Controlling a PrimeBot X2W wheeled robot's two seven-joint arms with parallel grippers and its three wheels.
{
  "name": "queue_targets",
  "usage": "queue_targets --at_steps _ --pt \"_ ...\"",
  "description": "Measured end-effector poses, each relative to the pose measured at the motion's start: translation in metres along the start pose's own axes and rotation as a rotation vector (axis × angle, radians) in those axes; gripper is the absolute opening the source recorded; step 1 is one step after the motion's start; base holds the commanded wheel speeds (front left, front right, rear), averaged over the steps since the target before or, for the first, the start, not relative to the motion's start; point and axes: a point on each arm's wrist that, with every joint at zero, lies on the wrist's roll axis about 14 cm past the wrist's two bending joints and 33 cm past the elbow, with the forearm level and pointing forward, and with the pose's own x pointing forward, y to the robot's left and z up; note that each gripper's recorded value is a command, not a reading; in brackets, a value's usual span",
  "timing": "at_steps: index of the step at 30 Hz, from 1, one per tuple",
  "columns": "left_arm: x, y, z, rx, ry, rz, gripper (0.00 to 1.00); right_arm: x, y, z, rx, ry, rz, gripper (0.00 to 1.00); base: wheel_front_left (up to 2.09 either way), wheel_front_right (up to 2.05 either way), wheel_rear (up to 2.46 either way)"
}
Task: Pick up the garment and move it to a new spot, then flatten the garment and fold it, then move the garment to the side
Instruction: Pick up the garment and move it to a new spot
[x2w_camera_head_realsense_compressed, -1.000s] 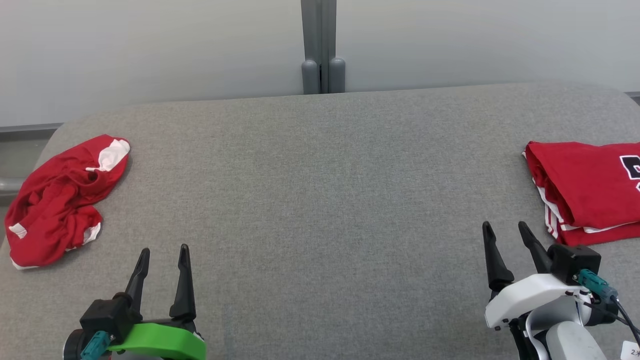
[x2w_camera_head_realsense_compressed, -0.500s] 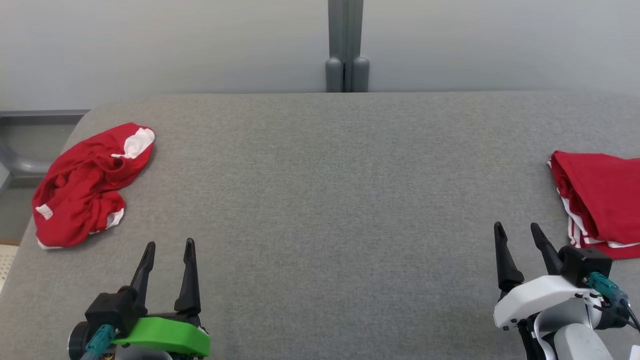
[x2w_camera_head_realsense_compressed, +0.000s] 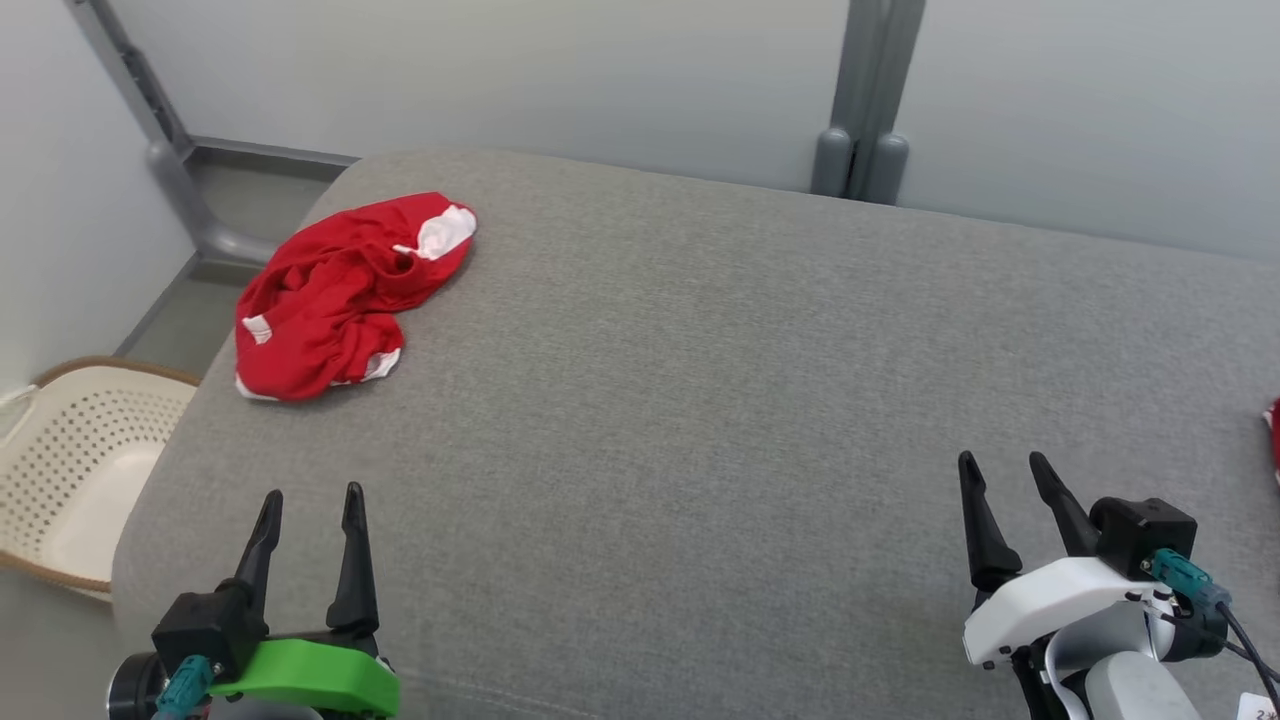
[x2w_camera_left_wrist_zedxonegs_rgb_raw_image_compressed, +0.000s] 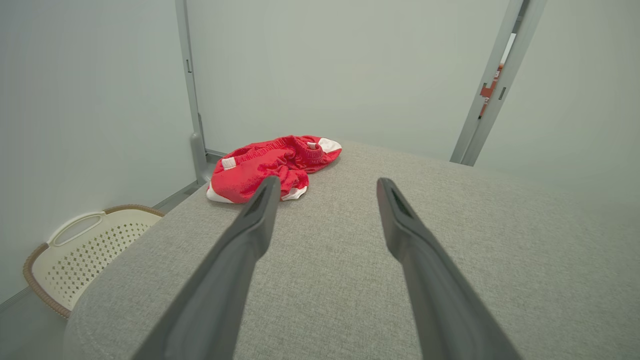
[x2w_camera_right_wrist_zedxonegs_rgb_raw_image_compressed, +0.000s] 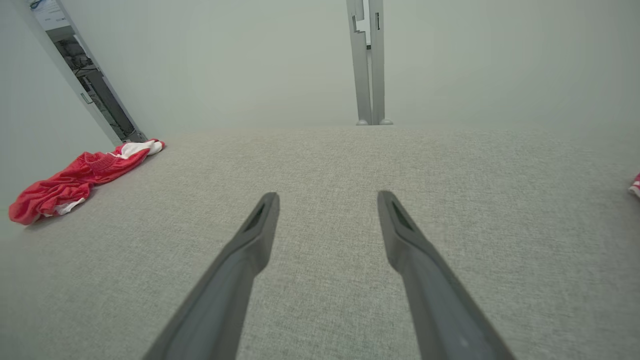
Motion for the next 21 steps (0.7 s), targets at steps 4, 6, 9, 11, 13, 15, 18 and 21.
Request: queue_targets --at_steps 4,6,9,11,13,15,18,21 --pt "-0.014 0.027 0.006 0.017 -0.014 0.081 1.0 0.012 0.026 -0.006 0.009 0.015 0.075 1.0 0.0 0.0 0.0" --pt "-0.025 0.044 0.01 0.023 -0.026 0.138 1.0 0.019 0.042 -0.012 0.011 0.035 0.121 1.0 0.0 0.0 0.0" --pt "-0.038 0.061 0.013 0.028 -0.033 0.195 1.0 0.026 0.06 -0.016 0.012 0.047 0.173 1.0 0.0 0.0 0.0" --pt "-0.046 0.069 0.014 0.029 -0.034 0.226 1.0 0.029 0.071 -0.018 0.012 0.056 0.204 1.0 0.0 0.0 0.0" --pt "-0.054 0.077 0.015 0.026 -0.038 0.255 1.0 0.032 0.081 -0.021 0.011 0.063 0.232 1.0 0.0 0.0 0.0" --pt "-0.06 0.082 0.015 0.025 -0.038 0.276 1.0 0.036 0.089 -0.021 0.01 0.064 0.253 1.0 0.0 0.0 0.0" --pt "-0.063 0.088 0.017 0.023 -0.042 0.296 1.0 0.04 0.094 -0.021 0.01 0.066 0.268 1.0 0.0 0.0 0.0" --pt "-0.063 0.089 0.017 0.017 -0.044 0.305 1.0 0.044 0.095 -0.023 0.011 0.073 0.271 1.0 0.0 0.0 0.0"
